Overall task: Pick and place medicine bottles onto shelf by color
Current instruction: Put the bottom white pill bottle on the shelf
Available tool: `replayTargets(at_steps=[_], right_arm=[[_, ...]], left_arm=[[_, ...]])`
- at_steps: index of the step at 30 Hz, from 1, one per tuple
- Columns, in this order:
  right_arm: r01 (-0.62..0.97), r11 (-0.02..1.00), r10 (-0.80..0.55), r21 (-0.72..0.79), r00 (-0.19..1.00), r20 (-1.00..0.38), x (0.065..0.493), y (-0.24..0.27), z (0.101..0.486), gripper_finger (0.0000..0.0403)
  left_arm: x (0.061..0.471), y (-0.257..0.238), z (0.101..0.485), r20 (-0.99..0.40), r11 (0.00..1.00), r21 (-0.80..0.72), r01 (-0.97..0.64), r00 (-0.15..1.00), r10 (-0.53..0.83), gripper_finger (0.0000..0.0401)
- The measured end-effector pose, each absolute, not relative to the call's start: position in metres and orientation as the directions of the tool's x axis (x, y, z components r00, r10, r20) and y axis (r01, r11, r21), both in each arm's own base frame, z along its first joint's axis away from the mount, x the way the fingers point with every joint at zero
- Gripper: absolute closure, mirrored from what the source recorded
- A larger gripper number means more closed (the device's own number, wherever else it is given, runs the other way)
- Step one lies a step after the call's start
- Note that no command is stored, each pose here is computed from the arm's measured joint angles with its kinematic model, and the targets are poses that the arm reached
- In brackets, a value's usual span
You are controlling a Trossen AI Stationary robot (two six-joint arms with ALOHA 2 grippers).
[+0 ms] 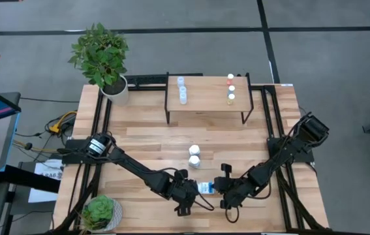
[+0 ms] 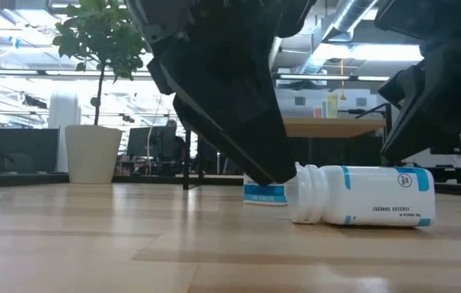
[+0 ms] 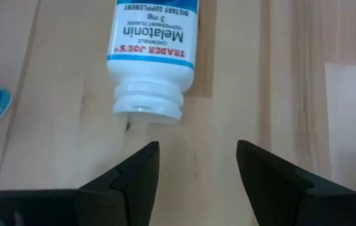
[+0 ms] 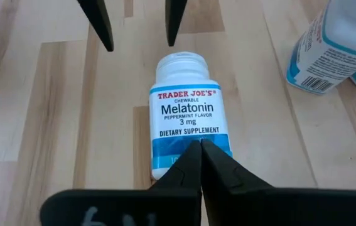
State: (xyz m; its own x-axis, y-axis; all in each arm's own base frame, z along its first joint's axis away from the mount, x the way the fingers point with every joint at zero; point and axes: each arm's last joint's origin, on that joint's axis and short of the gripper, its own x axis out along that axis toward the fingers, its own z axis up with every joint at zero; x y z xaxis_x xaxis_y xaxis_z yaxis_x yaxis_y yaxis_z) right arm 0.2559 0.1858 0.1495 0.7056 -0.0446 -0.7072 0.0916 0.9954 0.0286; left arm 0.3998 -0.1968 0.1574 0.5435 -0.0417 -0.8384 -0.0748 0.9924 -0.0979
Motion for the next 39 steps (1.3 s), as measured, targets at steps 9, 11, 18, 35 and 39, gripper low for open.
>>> replayTargets(at_steps=[9,11,18,35,39], right_arm=[[0.079,0.996,-0.022,0.047,0.697,-0.717,0.256,0.187,0.149,0.0383],[0.08,0.996,-0.022,0.047,0.697,-0.717,0.256,0.186,0.149,0.0383],[0.072,0.995,-0.003,0.065,0.687,-0.727,0.255,0.187,0.149,0.0388],[0.084,0.991,0.023,0.1,0.642,-0.766,0.249,0.189,0.147,0.0386],[0.07,0.992,0.037,0.103,0.619,-0.785,0.247,0.19,0.143,0.0388]], left_arm=[[0.408,-0.19,0.16,-0.818,0.989,-0.138,-0.053,0.569,-0.084,0.0202],[0.408,-0.189,0.16,-0.819,0.989,-0.138,-0.055,0.568,-0.083,0.0202],[0.41,-0.189,0.161,-0.807,0.987,-0.152,-0.051,0.583,-0.094,0.0202],[0.423,-0.194,0.183,-0.733,0.988,-0.154,0.03,0.667,-0.134,0.0202],[0.431,-0.194,0.199,-0.689,0.991,-0.124,0.052,0.714,-0.124,0.0202]])
